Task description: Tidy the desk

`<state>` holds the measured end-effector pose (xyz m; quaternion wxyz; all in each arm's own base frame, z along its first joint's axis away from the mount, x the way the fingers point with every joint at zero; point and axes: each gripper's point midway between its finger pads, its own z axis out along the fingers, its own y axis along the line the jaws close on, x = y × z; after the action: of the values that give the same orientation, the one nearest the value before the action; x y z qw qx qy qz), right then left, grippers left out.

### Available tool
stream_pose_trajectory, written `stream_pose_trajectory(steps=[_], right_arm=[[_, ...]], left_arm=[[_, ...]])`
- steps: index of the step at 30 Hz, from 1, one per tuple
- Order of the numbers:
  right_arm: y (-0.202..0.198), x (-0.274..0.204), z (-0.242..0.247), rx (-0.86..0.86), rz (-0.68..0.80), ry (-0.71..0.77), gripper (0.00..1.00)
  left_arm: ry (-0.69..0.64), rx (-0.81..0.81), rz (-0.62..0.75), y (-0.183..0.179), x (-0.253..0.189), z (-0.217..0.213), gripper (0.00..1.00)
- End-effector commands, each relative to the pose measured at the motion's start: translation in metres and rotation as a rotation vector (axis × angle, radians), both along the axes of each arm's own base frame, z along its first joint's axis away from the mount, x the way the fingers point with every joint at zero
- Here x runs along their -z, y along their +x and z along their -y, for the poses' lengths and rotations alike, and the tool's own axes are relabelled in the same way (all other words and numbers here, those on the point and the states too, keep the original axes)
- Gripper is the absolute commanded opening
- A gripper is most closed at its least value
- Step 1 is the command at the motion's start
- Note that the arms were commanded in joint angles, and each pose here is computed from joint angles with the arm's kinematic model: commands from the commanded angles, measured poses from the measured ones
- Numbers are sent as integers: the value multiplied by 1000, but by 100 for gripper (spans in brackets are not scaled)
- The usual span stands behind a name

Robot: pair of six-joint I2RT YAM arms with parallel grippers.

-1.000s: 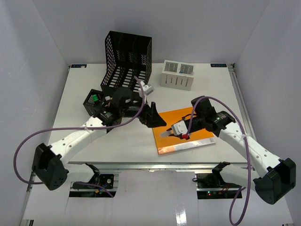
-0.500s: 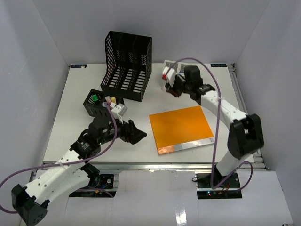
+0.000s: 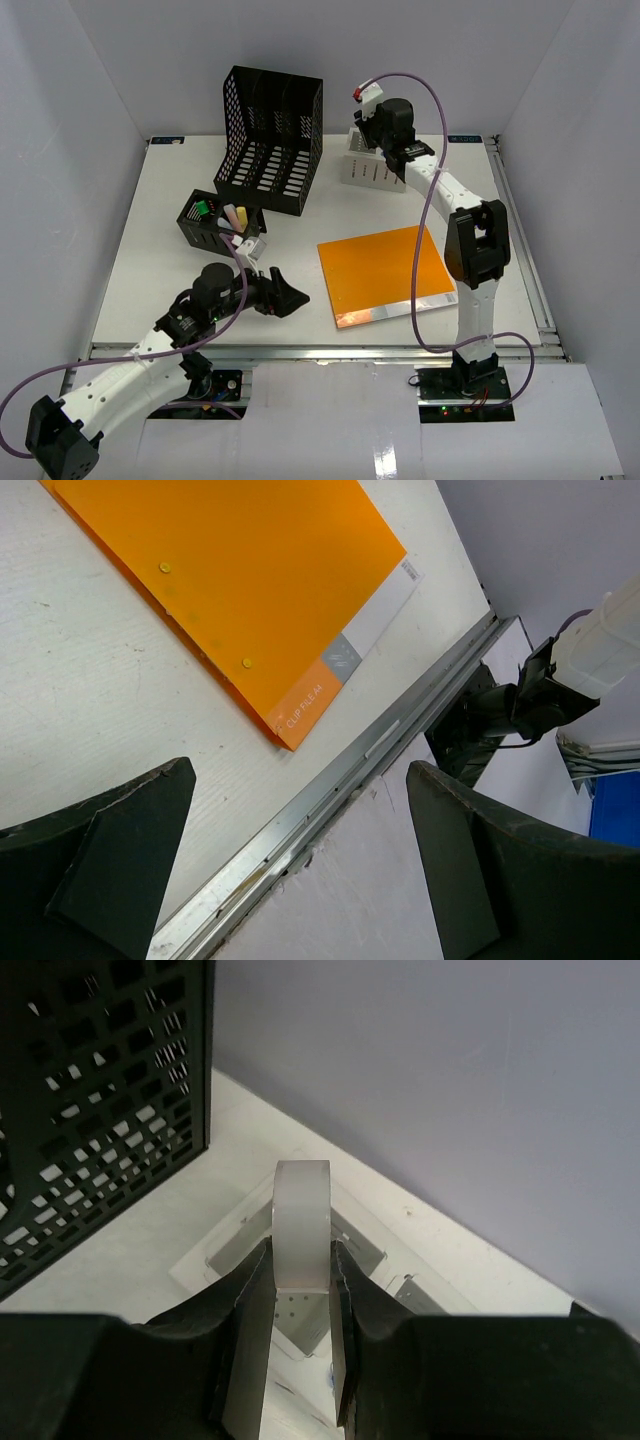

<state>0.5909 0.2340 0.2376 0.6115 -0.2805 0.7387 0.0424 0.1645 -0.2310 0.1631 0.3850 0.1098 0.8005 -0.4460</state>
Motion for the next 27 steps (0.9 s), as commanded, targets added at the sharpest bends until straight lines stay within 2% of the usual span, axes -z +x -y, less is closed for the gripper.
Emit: stream_pose_trajectory(steps=[1,7,11,20,24,27], right_arm=[[12,-8,6,36,23,55,9],[12,19,8,26,-15,35,15],[15,22,11,24,-10,20,29],[5,21,4,-25,-31,43,47],[-10,11,2,-65,-42,42,62],[-66,-26,-10,-317,-12,-47,82]], left_arm=[[-31,-10,16,3,-6,2,98],[-41,-7,7,1,-7,2,98],[-52,-16,11,-1,-11,-1,98],[-90,-34,8,-8,-16,-7,98],[-101,-34,4,-10,-19,-8,98],[-100,-44,1,-11,-17,-10,98]])
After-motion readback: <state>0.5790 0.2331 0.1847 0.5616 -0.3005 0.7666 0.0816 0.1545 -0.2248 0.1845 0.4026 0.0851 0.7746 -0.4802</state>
